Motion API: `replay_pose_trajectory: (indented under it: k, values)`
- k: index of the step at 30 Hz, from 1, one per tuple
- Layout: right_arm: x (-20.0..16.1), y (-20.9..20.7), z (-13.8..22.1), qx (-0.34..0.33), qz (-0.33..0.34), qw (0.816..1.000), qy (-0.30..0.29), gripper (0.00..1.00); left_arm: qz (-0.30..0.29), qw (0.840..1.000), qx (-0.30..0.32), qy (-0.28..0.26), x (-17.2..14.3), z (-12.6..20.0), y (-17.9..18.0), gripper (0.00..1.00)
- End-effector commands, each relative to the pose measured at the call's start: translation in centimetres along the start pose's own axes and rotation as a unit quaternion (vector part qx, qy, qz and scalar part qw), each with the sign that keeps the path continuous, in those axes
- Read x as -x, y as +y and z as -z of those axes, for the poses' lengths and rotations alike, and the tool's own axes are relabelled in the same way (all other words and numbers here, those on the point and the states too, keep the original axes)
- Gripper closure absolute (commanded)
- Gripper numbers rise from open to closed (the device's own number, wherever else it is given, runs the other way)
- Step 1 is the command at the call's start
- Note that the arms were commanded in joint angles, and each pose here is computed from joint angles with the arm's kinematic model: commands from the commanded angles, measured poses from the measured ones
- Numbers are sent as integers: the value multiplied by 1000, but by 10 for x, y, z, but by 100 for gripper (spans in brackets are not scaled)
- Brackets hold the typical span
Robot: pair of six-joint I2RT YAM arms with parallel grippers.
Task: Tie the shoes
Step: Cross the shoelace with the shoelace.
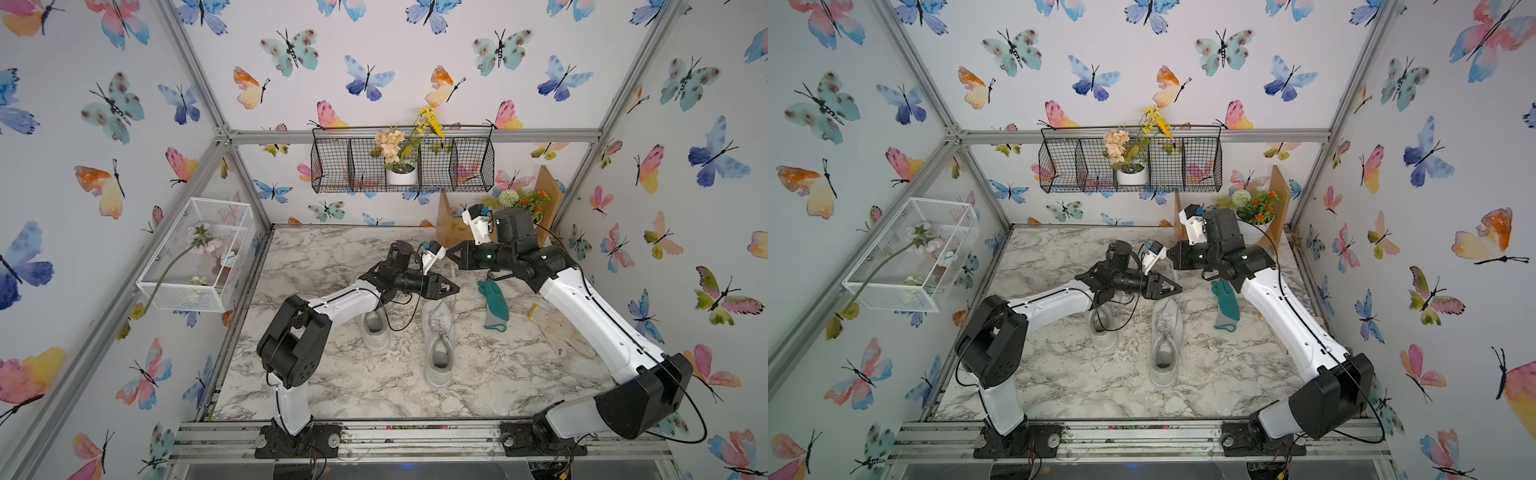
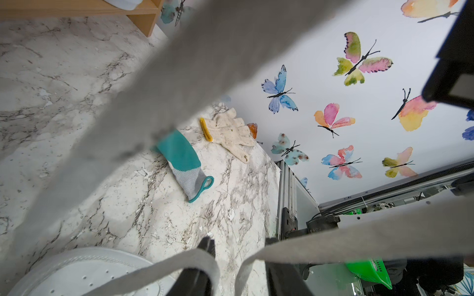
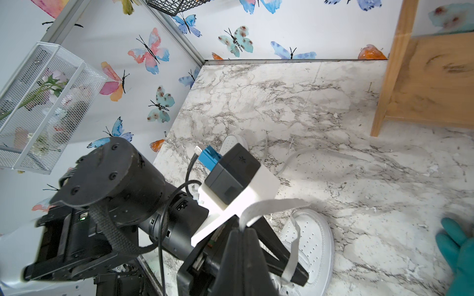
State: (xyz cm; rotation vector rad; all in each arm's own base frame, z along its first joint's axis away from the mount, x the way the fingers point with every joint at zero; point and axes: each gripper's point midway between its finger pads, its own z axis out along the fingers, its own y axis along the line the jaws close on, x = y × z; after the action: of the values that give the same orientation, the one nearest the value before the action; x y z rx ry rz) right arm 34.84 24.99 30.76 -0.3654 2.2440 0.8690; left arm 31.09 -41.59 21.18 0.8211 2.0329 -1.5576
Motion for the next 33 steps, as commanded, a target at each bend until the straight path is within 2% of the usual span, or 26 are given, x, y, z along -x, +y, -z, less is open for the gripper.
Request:
replay_pose_trajectory:
  k: [1, 5, 13, 16, 21, 24, 33]
  values:
    - [10, 4, 1, 2, 5, 1000, -16, 98, -11, 1000, -7, 3, 1, -2, -4, 61]
    - [12, -5, 3, -26, 8, 999, -23, 98, -20, 1000, -1, -2, 1, 2, -6, 61]
    - [9, 5, -3, 9, 3, 1000, -18, 98, -20, 1000, -9, -1, 2, 0, -9, 66]
    - [6, 2, -5, 6, 3, 1000, -15, 98, -20, 1000, -7, -2, 1, 0, -9, 73]
    - [1, 6, -9, 27, 8, 1000, -9, 95, -25, 1000, -7, -4, 0, 7, -16, 93]
    - [-3, 1, -19, 28, 10, 1000, 4, 94, -30, 1000, -8, -7, 0, 13, -22, 99]
    - [-5, -22, -65, 32, 4, 999, 18, 92, -20, 1000, 0, -20, -9, 32, -24, 100]
